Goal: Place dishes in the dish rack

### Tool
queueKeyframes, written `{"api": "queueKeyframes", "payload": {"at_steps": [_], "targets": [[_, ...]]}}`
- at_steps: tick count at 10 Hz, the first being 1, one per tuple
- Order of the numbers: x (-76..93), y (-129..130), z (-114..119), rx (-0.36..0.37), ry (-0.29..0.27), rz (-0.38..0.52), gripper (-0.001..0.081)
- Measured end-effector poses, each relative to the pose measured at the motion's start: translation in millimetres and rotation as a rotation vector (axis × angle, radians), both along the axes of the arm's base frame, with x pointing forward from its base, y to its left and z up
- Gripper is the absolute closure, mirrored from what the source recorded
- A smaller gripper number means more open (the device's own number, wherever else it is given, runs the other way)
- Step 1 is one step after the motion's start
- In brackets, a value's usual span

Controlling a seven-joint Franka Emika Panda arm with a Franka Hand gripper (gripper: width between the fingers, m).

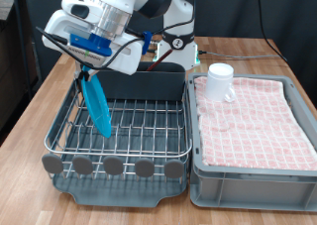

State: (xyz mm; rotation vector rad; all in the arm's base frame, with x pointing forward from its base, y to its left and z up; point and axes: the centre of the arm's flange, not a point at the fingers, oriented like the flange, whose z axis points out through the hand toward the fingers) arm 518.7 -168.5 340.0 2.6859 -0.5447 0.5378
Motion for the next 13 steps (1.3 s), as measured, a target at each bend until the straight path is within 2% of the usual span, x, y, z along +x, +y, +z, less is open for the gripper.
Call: {"api": "queueKeyframes", "payload": {"at_steps": [6,7,8,9,11,12,13], "targets": [[-1.4,6.5,-8.8,0.012,0.003,-0.012,0.0781],[-1.8,7.2,-9.7,0.014,0.003,-0.012,0.0757],[-1.8,7.7,-9.9,0.015,0.003,-0.011,0.0591],[-1.8,7.9,-10.0,0.015,0.003,-0.011,0.0591],[-0.4,9.7,-9.5,0.049,-0.002,-0.027,0.0279],[1.8,11.9,-8.2,0.095,-0.002,-0.026,0.0279],[3.6,14.1,-6.5,0.135,0.000,-0.017,0.0099]]}}
